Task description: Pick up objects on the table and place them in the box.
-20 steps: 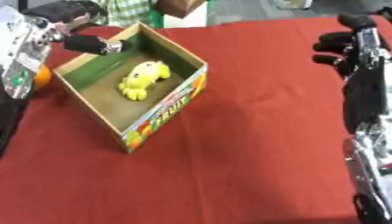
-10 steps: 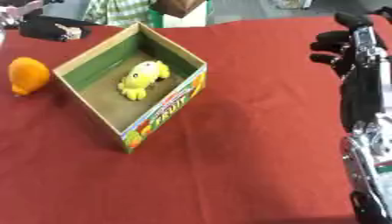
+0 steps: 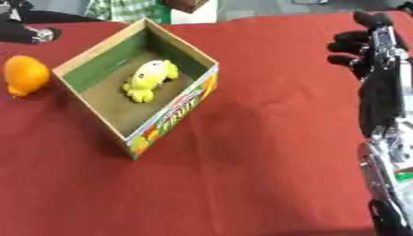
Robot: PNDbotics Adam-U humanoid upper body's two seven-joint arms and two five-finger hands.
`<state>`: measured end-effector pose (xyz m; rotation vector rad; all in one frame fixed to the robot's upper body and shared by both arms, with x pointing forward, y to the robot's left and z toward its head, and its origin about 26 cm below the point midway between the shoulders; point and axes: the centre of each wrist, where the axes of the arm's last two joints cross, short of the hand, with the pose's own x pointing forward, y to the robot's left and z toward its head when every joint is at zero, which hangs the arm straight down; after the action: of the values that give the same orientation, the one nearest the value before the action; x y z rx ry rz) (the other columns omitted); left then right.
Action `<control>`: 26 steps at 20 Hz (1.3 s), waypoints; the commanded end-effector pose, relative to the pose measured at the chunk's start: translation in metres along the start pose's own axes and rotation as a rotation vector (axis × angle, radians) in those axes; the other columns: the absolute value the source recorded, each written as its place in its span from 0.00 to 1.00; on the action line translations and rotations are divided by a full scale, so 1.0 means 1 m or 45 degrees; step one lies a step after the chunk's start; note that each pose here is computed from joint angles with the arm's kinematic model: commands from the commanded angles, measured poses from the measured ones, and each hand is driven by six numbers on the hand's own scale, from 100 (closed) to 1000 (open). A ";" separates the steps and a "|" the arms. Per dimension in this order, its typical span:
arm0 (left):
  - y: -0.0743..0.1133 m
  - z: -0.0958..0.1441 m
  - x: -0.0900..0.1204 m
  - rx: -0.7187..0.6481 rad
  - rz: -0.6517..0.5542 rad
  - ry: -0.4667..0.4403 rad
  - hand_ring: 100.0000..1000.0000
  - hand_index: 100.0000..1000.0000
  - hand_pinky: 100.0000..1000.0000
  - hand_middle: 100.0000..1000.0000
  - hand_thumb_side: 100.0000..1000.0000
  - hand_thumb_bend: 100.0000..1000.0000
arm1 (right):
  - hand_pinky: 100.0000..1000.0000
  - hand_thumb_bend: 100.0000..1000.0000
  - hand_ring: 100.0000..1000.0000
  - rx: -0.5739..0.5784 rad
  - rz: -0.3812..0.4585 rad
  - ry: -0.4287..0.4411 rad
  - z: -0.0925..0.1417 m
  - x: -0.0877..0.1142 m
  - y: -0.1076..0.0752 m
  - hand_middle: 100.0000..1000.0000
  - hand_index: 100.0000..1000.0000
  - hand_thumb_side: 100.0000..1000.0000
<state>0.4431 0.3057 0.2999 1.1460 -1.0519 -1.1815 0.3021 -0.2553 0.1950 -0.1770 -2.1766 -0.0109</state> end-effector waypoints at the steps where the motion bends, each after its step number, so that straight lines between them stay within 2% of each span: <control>1: 0.013 0.004 -0.021 0.030 0.022 0.075 0.96 1.00 0.83 0.96 0.84 0.35 | 0.63 0.00 0.64 0.000 0.032 -0.051 -0.004 0.009 -0.005 0.55 0.83 0.86; 8: 0.000 -0.005 -0.032 -0.037 0.098 0.123 0.94 1.00 0.82 0.95 0.85 0.32 | 0.63 0.00 0.64 0.000 0.025 -0.049 -0.004 0.009 -0.004 0.55 0.83 0.86; 13: -0.013 -0.016 -0.036 -0.115 0.167 0.126 0.94 1.00 0.82 0.95 0.83 0.35 | 0.63 0.00 0.64 0.001 0.024 -0.047 -0.004 0.009 -0.003 0.55 0.83 0.86; 20: -0.026 -0.023 -0.042 -0.175 0.162 0.168 0.93 1.00 0.82 0.95 0.80 0.39 | 0.63 0.00 0.64 0.001 0.022 -0.044 -0.004 0.009 -0.003 0.55 0.84 0.86; 26: -0.026 -0.023 -0.048 -0.196 0.099 0.219 0.93 1.00 0.82 0.95 0.76 0.39 | 0.63 0.00 0.64 0.002 0.023 -0.039 -0.003 0.008 -0.003 0.55 0.84 0.86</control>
<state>0.4611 0.3455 0.2553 1.0096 -0.8594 -1.0772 0.3021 -0.2553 0.1949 -0.1780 -2.1754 -0.0100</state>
